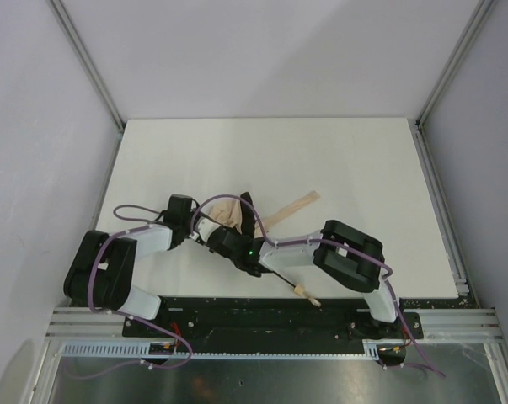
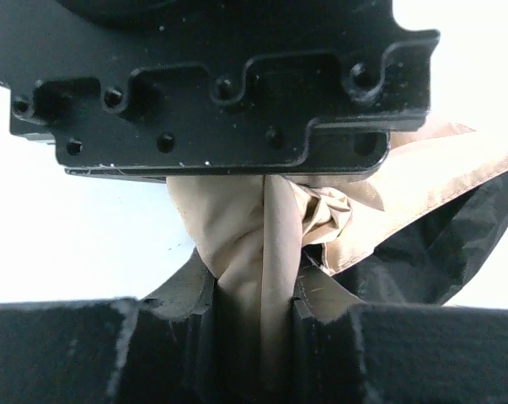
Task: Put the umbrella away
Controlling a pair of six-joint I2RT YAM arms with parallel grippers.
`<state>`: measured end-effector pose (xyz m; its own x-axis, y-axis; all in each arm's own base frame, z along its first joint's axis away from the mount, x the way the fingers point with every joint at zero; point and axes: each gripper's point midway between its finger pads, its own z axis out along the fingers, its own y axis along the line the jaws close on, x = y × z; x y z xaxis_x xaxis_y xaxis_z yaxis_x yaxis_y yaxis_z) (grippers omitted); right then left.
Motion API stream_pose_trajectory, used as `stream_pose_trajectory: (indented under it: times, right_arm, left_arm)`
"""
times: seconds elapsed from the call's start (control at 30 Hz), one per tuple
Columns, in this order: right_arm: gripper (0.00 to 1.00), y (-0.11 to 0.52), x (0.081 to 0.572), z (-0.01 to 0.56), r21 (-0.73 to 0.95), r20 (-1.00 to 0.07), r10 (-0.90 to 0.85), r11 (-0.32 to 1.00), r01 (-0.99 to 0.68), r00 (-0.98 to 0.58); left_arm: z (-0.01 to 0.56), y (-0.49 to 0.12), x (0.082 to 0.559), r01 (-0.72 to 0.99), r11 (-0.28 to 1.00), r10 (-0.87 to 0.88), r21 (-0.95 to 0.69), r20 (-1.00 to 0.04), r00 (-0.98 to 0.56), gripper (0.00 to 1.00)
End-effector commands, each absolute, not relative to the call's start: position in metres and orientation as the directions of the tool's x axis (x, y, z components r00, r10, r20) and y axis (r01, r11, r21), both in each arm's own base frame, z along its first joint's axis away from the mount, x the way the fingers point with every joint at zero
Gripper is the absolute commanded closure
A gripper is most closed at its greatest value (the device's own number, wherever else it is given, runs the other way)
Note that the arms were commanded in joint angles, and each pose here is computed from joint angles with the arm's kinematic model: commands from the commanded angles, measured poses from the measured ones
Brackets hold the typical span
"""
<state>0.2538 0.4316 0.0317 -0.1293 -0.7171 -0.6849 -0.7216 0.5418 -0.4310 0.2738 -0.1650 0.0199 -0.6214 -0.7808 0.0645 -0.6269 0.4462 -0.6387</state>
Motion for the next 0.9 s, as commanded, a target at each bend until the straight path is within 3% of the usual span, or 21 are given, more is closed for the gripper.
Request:
stream_pose_trajectory:
  times: [0.0, 0.03, 0.17, 0.27, 0.33, 0.57, 0.87]
  right_arm:
    - [0.97, 0.405, 0.289, -0.001, -0.428, -0.613, -0.770, 0.510, -0.746, -0.175]
    - [0.98, 0.405, 0.290, -0.006, -0.387, -0.614, -0.766, 0.501, -0.774, -0.189]
    - [1.00, 0.400, 0.288, -0.021, -0.169, -0.613, -0.735, 0.479, -0.861, -0.289]
    - [1.00, 0.399, 0.278, -0.027, -0.002, -0.611, -0.709, 0.444, -0.896, -0.351]
    - [1.00, 0.399, 0.271, -0.029, 0.098, -0.607, -0.692, 0.423, -0.901, -0.391]
    - [1.00, 0.403, 0.249, -0.030, 0.427, -0.563, -0.622, 0.346, -0.836, -0.545]
    - [1.00, 0.412, 0.245, -0.019, 0.717, -0.428, -0.503, 0.317, -0.621, -0.751]
  left_arm:
    - [-0.008, -0.147, 0.252, -0.723, 0.493, -0.798, -0.484, 0.078, -0.597, 0.96]
    - [-0.005, -0.146, 0.259, -0.713, 0.497, -0.797, -0.494, 0.065, -0.600, 0.89]
    - [0.016, -0.137, 0.289, -0.650, 0.523, -0.790, -0.552, -0.028, -0.613, 0.39]
    - [0.034, -0.128, 0.305, -0.597, 0.542, -0.782, -0.591, -0.093, -0.617, 0.15]
    - [0.044, -0.121, 0.312, -0.568, 0.549, -0.778, -0.613, -0.127, -0.616, 0.05]
    - [0.072, -0.115, 0.316, -0.482, 0.538, -0.768, -0.691, -0.166, -0.619, 0.00]
    - [0.068, -0.141, 0.305, -0.480, 0.487, -0.753, -0.729, -0.073, -0.654, 0.00]
